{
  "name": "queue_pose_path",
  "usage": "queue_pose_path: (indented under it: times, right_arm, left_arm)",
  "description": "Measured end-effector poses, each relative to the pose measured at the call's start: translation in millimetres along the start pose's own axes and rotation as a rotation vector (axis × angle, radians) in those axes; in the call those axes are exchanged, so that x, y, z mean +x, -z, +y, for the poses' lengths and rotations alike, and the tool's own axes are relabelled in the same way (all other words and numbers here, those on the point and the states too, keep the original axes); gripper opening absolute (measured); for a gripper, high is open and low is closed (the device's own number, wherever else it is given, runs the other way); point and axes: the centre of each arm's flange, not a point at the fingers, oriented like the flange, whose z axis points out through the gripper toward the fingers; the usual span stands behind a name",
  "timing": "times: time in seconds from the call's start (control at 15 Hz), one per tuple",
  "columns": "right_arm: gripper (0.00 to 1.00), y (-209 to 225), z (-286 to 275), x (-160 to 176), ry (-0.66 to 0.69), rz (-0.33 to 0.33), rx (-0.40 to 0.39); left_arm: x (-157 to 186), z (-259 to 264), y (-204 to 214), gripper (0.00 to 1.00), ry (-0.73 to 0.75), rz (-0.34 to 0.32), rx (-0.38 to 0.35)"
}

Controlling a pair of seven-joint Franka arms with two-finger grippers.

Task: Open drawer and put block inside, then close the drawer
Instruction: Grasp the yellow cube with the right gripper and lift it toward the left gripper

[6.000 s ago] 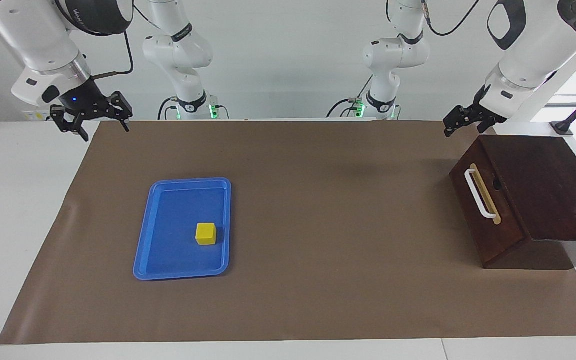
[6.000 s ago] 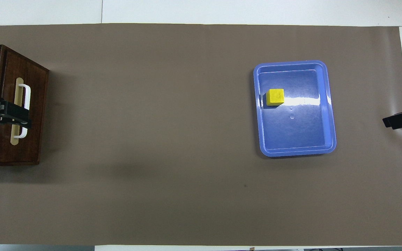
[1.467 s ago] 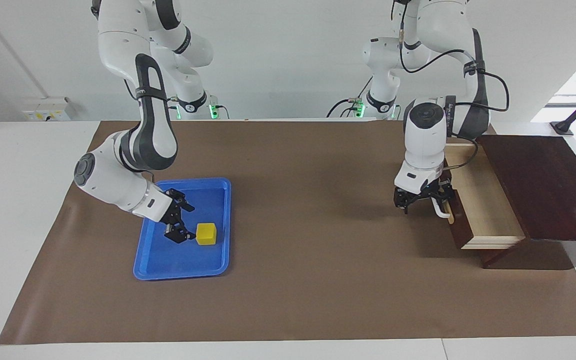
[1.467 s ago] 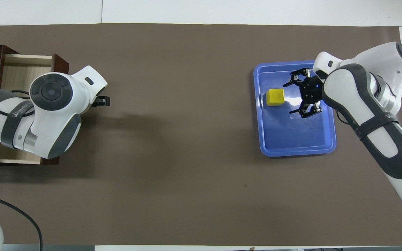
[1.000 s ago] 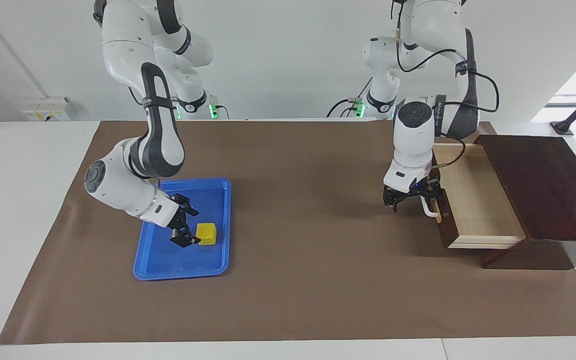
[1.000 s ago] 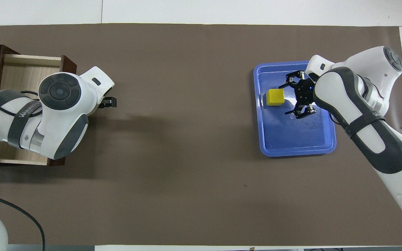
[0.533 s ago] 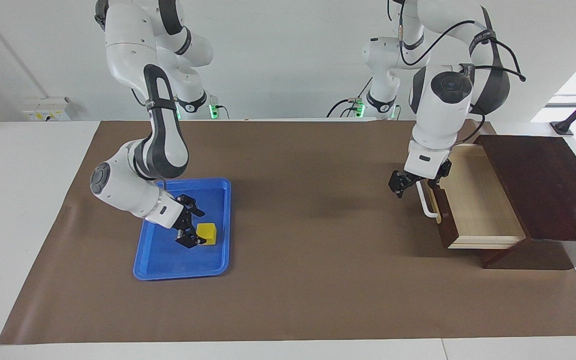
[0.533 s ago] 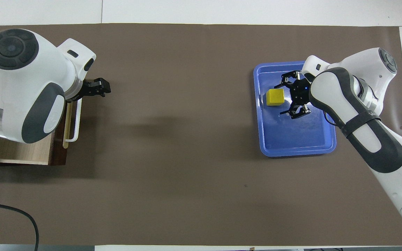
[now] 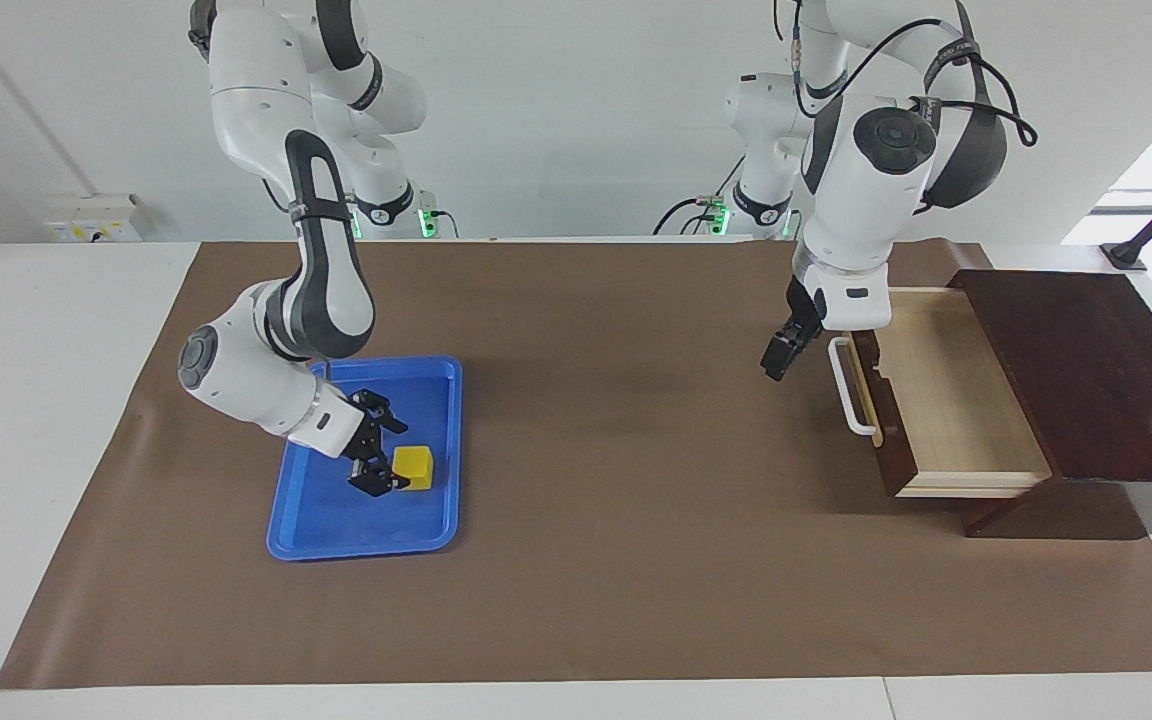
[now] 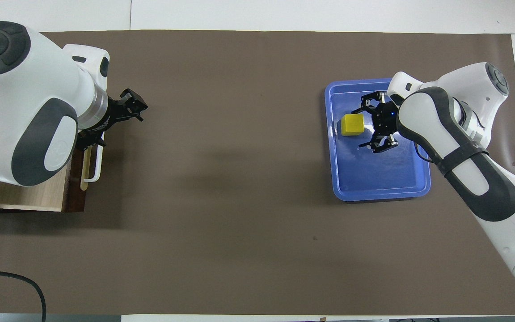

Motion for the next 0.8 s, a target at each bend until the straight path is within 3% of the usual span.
queue_pose_path:
  times: [0.27, 0.47, 0.8]
  right_arm:
    - [0.9, 0.4, 0.0, -1.0, -0.002, -0.001, -0.003]
    - [0.56, 1.7, 0.6, -2.8, -0.007, -0.001, -0.013]
    - [0.56, 3.4, 0.6, -4.4, -0.019, 0.013, -0.018]
  left_arm:
    - [-0.5, 0.1, 0.6, 1.0, 0.126, -0.027, -0.012]
    - [-0.2, 0.0, 0.6, 1.0, 0.158, -0.028, -0.012]
    - [-0.2, 1.2, 1.0, 1.0, 0.205, -0.026, -0.022]
